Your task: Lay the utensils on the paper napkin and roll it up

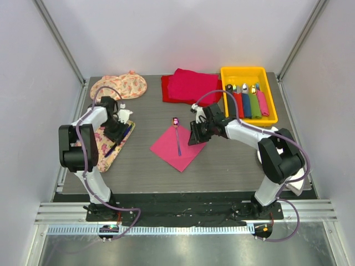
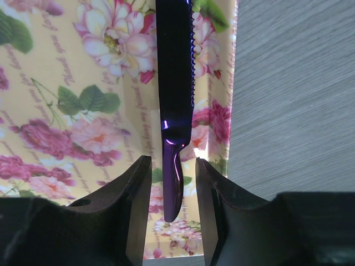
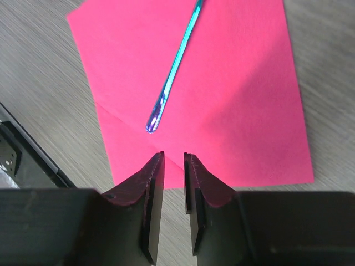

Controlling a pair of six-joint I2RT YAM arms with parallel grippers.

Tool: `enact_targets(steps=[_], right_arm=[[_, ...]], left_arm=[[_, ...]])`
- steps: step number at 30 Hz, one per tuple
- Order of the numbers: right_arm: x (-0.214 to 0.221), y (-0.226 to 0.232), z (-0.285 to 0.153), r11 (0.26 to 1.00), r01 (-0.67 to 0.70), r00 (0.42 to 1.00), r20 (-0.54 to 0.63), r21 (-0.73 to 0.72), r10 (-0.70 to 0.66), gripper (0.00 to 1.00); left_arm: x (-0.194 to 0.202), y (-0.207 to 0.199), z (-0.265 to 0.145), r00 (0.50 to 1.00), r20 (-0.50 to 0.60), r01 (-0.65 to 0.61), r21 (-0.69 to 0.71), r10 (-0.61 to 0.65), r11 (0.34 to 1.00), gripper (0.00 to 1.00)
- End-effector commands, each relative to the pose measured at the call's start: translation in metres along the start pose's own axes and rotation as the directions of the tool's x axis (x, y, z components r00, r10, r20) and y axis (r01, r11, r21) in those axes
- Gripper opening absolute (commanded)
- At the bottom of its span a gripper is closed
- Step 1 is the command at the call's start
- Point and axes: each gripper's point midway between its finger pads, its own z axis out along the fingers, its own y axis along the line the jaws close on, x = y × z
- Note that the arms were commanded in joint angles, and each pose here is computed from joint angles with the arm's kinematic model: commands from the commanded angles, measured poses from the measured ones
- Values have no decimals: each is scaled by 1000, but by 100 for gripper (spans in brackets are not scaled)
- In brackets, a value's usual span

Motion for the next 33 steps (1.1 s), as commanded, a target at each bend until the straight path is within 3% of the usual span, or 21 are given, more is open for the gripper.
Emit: enact_targets(steps=[1,13,15,19,20,25,33], right_arm=[[-32,16,-20,998,58,994,92,-1,-57,29],[-41,17,-26,998,57,992,114,9,-57,30],[-45,20,-28,998,62,991,121,5,-62,33],[-53,23,-34,997,72,987,145,5,-72,49],[-55,23,-36,997,73,986,152,5,-73,52],[-67,23,-47,997,73,979,188,18,-75,69],[-76,19,-53,998,54,975,214,35,-60,72]], left_arm=[[-3,9,9,1000,0,-30,-52,30,998,41],[8,8,26,996,-70,-59,-140,49,988,26],[8,9,29,997,-74,-38,-148,28,988,16],[5,10,25,997,-75,2,-159,-14,987,4],[3,10,22,998,-66,14,-152,-24,988,0],[-24,12,-17,995,37,97,-143,-93,985,0],[-80,-29,-95,941,230,243,57,-249,968,0]])
